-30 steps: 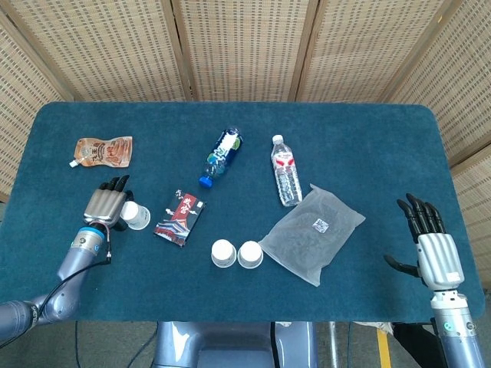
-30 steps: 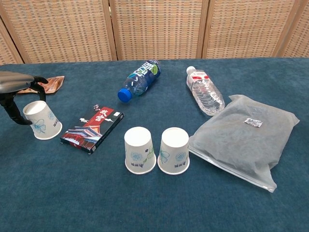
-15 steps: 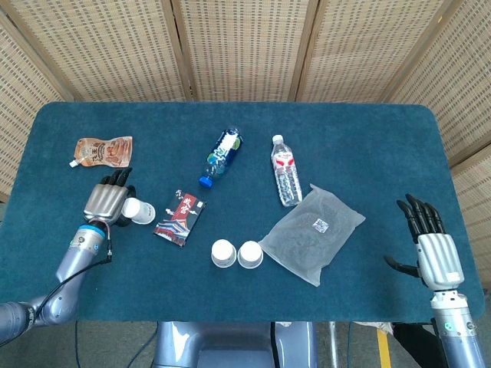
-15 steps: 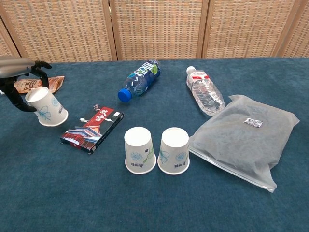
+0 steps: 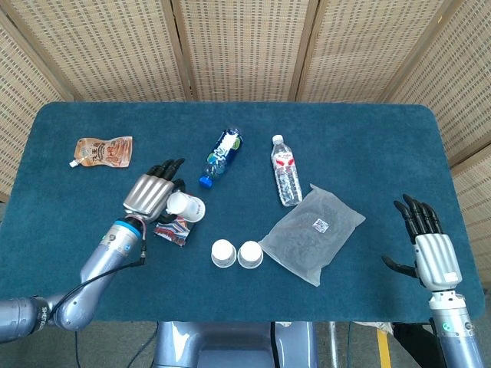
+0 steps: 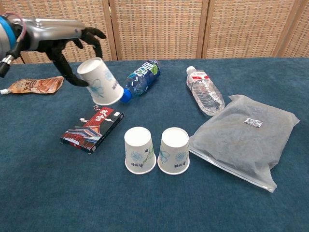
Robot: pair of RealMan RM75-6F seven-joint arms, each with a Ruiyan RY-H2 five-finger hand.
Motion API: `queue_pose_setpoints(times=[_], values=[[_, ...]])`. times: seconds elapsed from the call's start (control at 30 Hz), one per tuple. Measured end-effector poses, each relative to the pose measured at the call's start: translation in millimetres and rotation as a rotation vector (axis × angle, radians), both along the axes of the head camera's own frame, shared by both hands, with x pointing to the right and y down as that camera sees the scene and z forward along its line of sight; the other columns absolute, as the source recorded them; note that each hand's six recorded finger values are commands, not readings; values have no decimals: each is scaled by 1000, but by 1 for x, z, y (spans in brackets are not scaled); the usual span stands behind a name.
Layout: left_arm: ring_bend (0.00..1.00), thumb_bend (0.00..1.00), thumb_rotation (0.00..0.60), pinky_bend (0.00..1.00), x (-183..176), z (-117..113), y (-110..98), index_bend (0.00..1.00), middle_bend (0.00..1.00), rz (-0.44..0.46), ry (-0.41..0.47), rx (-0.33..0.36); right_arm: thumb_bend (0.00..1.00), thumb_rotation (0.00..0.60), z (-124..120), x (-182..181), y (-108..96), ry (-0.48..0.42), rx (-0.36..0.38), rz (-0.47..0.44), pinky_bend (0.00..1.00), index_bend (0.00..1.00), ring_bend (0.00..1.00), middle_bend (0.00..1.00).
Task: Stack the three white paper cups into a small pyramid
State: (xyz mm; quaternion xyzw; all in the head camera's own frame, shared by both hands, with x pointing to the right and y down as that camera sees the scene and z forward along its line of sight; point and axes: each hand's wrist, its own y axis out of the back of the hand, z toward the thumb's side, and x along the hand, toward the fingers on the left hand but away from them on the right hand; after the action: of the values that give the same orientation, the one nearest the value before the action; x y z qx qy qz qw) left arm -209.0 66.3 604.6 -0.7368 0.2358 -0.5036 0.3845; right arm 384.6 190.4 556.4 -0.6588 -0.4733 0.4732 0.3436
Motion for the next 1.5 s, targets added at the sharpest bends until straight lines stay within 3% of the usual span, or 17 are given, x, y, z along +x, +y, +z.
queue_pose_setpoints(times=[0.3, 0.53, 0.77, 1.13, 1.5], values=[[0, 257, 600, 124, 79, -15, 17, 408, 0, 120, 104, -47, 204, 600, -2, 10, -2, 1, 9, 27, 72, 89, 0, 0], [0, 256, 600, 123, 113, -16, 38, 408, 0, 199, 128, -90, 204, 600, -3, 15, -4, -3, 15, 40, 72, 89, 0, 0], [0, 256, 600, 123, 120, -21, 46, 408, 0, 239, 111, -104, 204, 600, -3, 19, -5, -6, 15, 51, 72, 89, 0, 0], [0, 256, 600, 123, 105, -30, 45, 406, 0, 269, 11, -115, 204, 600, -3, 15, -4, -7, 15, 38, 72, 89, 0, 0], [0, 256, 600, 123, 105, -26, 52, 381, 0, 300, -39, -121, 204, 600, -7, 16, -3, -21, 24, 45, 72, 89, 0, 0]])
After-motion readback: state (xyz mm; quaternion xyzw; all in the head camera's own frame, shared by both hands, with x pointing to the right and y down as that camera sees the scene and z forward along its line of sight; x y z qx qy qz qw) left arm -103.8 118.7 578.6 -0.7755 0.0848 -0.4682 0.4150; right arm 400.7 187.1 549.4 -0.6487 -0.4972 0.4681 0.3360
